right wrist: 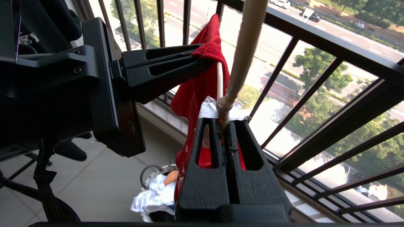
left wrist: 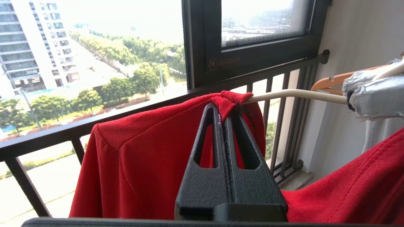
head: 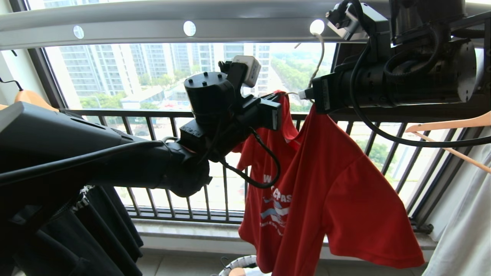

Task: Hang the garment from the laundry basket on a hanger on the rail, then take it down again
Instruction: Take the clothes off the clothes rack

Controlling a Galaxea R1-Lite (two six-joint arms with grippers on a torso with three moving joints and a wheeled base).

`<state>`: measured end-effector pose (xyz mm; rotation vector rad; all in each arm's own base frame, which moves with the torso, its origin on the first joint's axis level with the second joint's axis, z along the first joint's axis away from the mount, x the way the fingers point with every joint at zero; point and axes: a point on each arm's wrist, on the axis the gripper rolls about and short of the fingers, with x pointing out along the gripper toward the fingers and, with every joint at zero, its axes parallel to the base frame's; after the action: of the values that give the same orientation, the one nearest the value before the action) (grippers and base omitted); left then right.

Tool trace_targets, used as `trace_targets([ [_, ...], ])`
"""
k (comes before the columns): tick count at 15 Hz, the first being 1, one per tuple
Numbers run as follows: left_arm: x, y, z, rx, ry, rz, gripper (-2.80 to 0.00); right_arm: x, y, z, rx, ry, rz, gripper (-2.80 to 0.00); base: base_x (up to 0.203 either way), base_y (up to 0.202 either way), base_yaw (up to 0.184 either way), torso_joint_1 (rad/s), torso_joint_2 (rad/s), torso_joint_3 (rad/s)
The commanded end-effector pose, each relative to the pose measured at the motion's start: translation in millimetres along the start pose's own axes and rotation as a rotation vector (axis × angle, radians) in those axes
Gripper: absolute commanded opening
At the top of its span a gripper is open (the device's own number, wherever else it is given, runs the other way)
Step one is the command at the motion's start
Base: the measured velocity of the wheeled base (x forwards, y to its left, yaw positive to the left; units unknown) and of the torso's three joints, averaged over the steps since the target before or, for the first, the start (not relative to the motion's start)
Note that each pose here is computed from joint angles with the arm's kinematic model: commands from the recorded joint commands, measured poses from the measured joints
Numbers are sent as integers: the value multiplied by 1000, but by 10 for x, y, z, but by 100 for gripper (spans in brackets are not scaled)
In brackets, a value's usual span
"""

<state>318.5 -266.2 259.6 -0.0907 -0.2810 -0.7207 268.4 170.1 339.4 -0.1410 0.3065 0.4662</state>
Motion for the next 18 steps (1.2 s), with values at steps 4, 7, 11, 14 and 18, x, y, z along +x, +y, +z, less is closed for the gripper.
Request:
trace_targets([
  [4, -14, -6, -65, 51, -33, -15, -280, 9, 0, -1, -1, 2, -1, -280, 0, 0, 0, 0, 0, 0],
  [7, -60, -73, 19, 54, -68, -29, -280, 8, 0, -3, -1, 3, -1, -280, 0, 0, 0, 0, 0, 0],
  [11, -183, -113, 69, 132, -50, -35, -280, 15, 1, -6, -2, 5, -1, -280, 0, 0, 0, 0, 0, 0],
  [14, -214, -135, 171, 133, -74, -39, -280, 26, 2, -6, -2, 5, -1, -280, 0, 0, 0, 0, 0, 0],
  [18, -179, -137, 163, 137, -61, -37, -280, 18, 1, 0, -1, 2, -2, -280, 0, 0, 0, 0, 0, 0],
])
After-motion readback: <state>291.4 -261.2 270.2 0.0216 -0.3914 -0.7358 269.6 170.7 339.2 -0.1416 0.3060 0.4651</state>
